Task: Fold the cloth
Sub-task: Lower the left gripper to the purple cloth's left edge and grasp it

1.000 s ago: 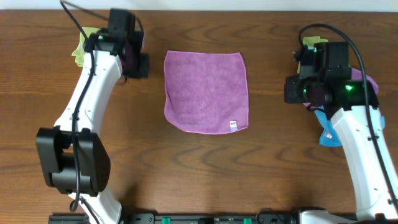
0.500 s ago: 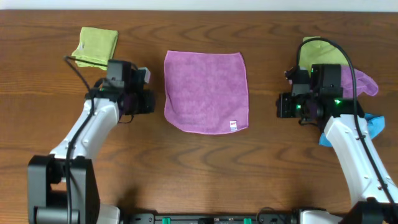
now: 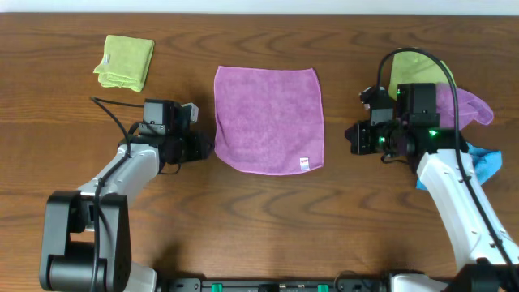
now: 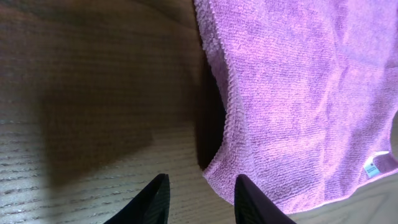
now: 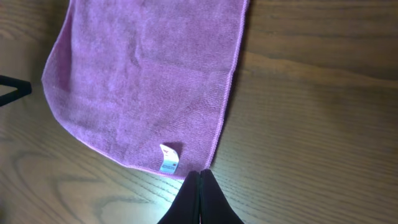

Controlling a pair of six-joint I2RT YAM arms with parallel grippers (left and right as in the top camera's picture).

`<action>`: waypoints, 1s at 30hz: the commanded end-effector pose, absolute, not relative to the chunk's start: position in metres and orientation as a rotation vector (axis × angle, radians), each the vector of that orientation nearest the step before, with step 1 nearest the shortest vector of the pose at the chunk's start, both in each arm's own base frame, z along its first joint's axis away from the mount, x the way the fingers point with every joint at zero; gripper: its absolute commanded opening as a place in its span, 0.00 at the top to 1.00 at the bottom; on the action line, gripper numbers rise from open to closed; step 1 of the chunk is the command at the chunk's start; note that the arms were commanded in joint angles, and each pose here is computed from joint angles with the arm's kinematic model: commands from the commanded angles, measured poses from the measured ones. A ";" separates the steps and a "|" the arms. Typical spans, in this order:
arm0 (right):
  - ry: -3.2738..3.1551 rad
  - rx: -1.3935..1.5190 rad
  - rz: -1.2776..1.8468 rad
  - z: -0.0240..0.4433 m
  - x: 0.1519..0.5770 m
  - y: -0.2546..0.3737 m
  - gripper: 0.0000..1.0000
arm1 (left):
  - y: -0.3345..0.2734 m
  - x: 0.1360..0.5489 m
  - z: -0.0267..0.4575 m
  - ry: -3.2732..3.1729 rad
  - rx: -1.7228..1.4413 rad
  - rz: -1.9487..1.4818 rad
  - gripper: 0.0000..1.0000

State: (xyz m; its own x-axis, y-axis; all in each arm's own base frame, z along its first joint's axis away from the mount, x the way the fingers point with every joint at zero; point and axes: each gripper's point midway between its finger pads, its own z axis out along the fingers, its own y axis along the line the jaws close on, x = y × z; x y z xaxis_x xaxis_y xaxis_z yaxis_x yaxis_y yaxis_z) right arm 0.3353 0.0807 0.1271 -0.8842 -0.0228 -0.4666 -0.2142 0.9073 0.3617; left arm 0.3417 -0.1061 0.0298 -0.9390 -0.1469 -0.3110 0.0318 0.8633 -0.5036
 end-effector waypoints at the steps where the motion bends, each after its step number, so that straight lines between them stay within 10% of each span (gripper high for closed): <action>1: 2.620 -0.198 0.595 0.123 0.331 0.086 0.98 | -0.106 0.341 0.033 2.675 -0.066 -0.818 0.64; 30: 2.682 -0.159 0.613 0.117 0.319 0.086 0.98 | -0.140 0.339 0.019 2.485 0.063 -1.430 0.70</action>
